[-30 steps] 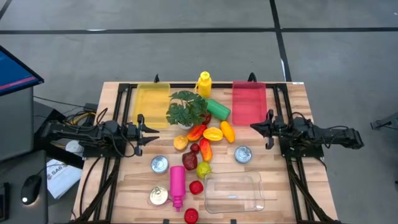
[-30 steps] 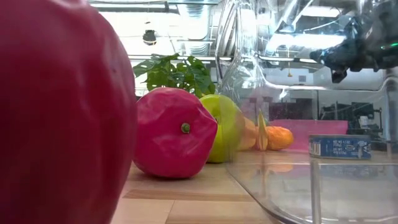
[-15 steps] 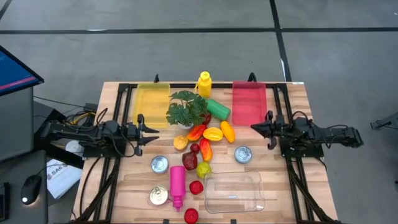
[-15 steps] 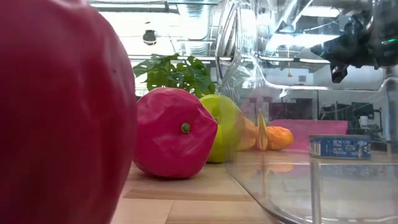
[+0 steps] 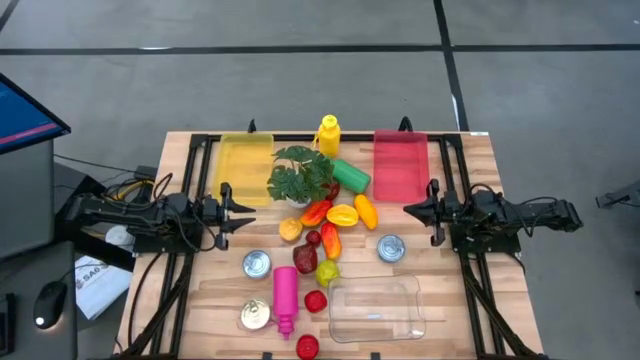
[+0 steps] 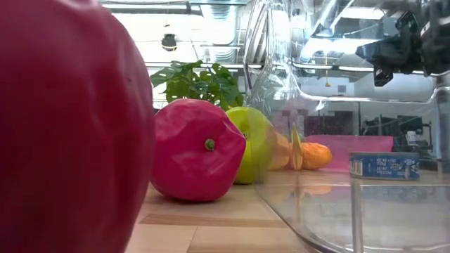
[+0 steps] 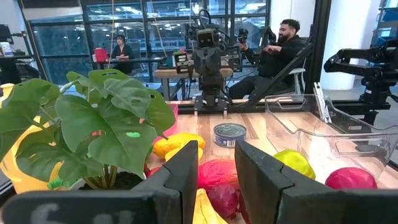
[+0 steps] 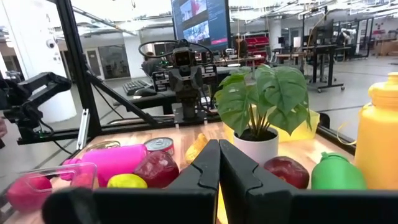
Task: Pick & Place Food Item
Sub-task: Put the yellow mango into the yellow bin
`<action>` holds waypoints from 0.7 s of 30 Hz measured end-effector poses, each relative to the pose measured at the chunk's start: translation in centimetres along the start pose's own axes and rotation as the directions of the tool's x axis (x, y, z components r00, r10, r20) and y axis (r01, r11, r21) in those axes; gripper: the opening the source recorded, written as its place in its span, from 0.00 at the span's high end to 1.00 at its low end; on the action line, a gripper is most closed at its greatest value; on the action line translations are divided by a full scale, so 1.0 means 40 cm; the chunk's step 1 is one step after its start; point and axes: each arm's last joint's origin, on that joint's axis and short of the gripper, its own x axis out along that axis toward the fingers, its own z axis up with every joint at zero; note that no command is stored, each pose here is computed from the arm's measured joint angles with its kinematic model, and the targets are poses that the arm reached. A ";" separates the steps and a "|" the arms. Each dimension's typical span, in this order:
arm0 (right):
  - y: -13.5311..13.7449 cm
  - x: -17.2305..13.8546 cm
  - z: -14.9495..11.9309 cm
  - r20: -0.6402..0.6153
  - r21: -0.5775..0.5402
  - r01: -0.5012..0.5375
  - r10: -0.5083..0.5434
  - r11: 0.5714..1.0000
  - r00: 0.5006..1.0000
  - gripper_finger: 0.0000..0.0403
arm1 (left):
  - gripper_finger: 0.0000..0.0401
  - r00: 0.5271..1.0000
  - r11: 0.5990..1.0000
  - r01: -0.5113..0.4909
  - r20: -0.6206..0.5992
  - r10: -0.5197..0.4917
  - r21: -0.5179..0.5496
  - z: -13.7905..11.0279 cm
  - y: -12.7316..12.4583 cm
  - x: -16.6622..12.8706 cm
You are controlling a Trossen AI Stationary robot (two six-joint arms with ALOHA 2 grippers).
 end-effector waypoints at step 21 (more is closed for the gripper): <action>-0.009 0.000 0.026 0.105 -0.044 0.044 -0.039 0.998 0.994 1.00 | 0.76 0.997 1.000 -0.002 0.083 0.005 -0.030 0.020 0.001 -0.001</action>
